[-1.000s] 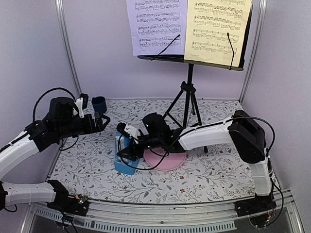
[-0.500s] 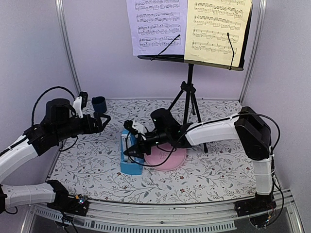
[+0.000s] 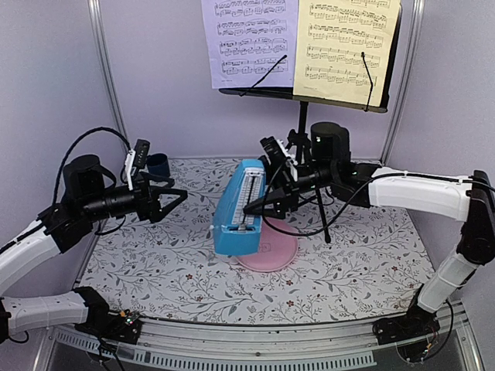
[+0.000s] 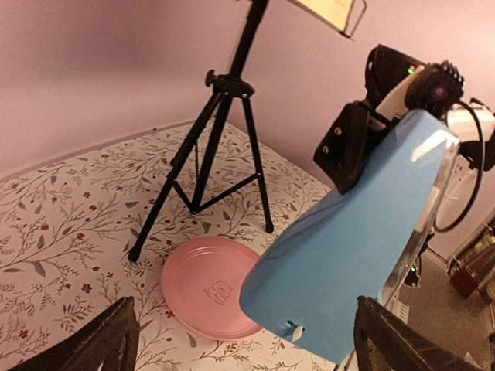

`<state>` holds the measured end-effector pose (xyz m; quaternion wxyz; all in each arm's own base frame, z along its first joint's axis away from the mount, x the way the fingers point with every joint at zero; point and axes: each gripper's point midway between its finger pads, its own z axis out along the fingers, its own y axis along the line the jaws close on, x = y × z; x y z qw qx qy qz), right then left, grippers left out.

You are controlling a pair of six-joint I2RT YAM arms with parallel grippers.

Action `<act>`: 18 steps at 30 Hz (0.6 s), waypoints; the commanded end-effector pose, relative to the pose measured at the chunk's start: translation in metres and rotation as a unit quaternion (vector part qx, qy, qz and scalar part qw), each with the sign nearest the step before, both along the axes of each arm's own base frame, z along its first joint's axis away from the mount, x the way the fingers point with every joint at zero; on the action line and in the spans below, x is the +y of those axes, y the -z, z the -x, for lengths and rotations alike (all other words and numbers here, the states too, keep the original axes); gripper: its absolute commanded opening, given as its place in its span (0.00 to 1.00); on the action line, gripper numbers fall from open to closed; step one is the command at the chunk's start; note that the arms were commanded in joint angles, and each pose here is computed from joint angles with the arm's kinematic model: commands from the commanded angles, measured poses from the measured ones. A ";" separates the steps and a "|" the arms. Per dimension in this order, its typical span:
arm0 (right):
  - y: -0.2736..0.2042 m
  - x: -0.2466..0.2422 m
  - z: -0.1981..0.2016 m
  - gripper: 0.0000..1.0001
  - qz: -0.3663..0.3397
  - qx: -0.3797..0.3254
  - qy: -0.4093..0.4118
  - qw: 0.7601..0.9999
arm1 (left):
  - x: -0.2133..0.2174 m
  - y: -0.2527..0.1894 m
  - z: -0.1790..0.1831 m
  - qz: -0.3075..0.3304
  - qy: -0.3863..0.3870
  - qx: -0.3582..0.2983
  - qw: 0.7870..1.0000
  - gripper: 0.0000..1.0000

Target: Set up the instrument practice props

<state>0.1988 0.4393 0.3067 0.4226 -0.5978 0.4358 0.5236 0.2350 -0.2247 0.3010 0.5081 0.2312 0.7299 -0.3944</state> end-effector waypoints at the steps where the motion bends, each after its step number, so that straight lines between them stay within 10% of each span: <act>1: -0.055 -0.035 0.041 0.40 -0.063 -0.057 -0.064 0.994 | -0.028 -0.017 0.044 0.025 0.149 -0.081 0.985 0.96; 18: -0.103 -0.076 0.086 0.37 -0.096 -0.081 -0.111 0.986 | -0.088 -0.010 0.107 -0.010 0.292 -0.173 0.941 0.96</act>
